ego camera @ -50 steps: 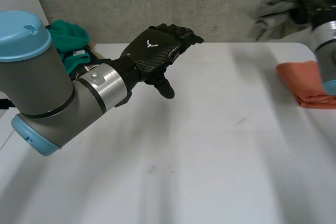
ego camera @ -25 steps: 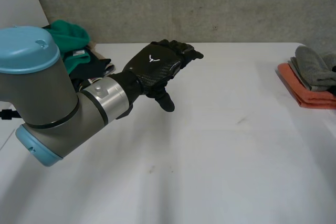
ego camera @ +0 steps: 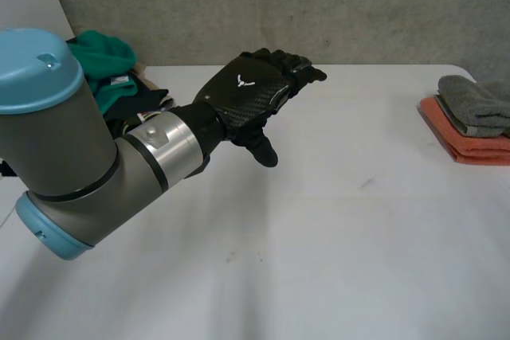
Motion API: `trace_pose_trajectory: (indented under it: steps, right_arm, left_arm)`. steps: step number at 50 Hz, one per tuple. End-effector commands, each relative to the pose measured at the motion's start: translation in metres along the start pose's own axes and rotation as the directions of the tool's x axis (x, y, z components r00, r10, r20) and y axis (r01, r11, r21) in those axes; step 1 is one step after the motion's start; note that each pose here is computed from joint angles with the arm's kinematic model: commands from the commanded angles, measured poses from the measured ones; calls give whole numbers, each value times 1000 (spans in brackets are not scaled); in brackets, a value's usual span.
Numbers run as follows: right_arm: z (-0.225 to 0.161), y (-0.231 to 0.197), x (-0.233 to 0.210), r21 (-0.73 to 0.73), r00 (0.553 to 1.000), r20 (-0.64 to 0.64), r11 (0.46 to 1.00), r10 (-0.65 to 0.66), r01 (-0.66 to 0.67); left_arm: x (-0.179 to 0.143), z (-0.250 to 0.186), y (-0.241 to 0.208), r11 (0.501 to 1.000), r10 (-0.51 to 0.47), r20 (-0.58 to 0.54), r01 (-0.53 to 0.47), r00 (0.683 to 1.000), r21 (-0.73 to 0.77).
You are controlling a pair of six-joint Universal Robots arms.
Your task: Fold the laundry.
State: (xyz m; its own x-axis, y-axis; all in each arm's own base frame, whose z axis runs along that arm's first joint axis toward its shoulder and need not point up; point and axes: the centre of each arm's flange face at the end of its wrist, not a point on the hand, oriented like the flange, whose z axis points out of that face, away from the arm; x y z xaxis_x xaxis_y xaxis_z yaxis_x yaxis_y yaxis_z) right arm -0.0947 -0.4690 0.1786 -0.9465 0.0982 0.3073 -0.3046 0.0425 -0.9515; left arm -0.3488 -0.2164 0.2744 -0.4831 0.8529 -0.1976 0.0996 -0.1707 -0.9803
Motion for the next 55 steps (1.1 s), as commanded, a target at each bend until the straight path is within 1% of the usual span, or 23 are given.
trace_pose_trajectory:
  steps: [1,4,5,7,8,11,12,13,15,16,17,19,20,21,24,29,33,35,36,40,50,54,55]
  right_arm:
    - [-10,-32,80,-191,874,-404,960,-269,207]
    - [-6,-56,71,-115,865,-428,965,-261,234]
    - [-7,-89,52,4,879,-421,969,-224,248]
    - [-12,-122,30,122,903,-389,962,-180,245]
    - [-22,-153,3,246,935,-329,944,-131,218]
    - [-41,-186,-40,402,978,-186,901,-91,160]
    - [-57,-199,-68,476,994,-75,873,-86,111]
    - [-66,-205,-83,504,996,-14,860,-88,83]
    - [-84,-210,-114,544,989,108,838,-100,25]
    - [-104,-213,-146,569,969,217,822,-119,-26]
    - [-115,-213,-164,574,953,275,817,-128,-56]
    - [-141,-210,-200,569,904,398,815,-154,-112]
    - [-163,-205,-228,551,854,490,821,-174,-149]
    - [-173,-200,-240,534,830,529,829,-177,-164]
    - [-206,-179,-271,462,756,629,870,-184,-173]
    - [-232,-141,-289,361,694,689,929,-208,-80]
    - [-248,-114,-303,303,639,729,953,-244,18]
    - [-251,-101,-306,270,630,734,960,-254,72]
    - [-252,-98,-306,258,628,736,962,-253,84]
    - [-256,-86,-305,216,627,742,970,-237,111]
    - [-256,-79,-301,194,630,742,973,-229,125]
    - [-254,-78,-299,187,636,739,975,-221,122]
    - [-254,-78,-299,187,636,739,975,-221,122]
  left_arm:
    - [-1,-4,-16,999,20,11,-21,1000,40]
    - [-9,-5,-29,996,40,51,-43,998,78]
    - [-12,-6,-33,995,45,70,-52,997,89]
    - [-26,-6,-45,988,61,158,-81,986,128]
    - [-33,-6,-49,985,65,203,-95,977,143]
    - [-63,-5,-59,973,72,373,-147,925,178]
    - [-72,-6,-60,969,72,418,-162,905,184]
    - [-95,-8,-64,961,70,498,-193,864,200]
    - [-121,-11,-65,954,77,557,-224,827,201]
    - [-133,-12,-62,953,83,580,-235,810,191]
    - [-161,-16,-49,957,101,621,-246,777,152]
    - [-191,-22,-34,961,127,655,-255,745,104]
    - [-205,-25,-26,963,142,667,-259,731,79]
    - [-228,-28,-7,964,176,676,-266,716,30]
    - [-260,-34,23,963,230,665,-267,711,-47]
    - [-305,-41,102,944,329,574,-258,750,-204]
    - [-328,-45,145,906,420,560,-292,715,-306]
    - [-337,-49,159,885,460,555,-310,693,-346]
    - [-348,-56,171,862,501,553,-328,666,-386]
    - [-360,-59,199,824,558,533,-353,636,-443]
    - [-362,-58,217,822,559,545,-327,625,-467]
    - [-360,-57,215,808,579,557,-328,595,-490]
    - [-361,-56,207,799,595,568,-341,569,-496]
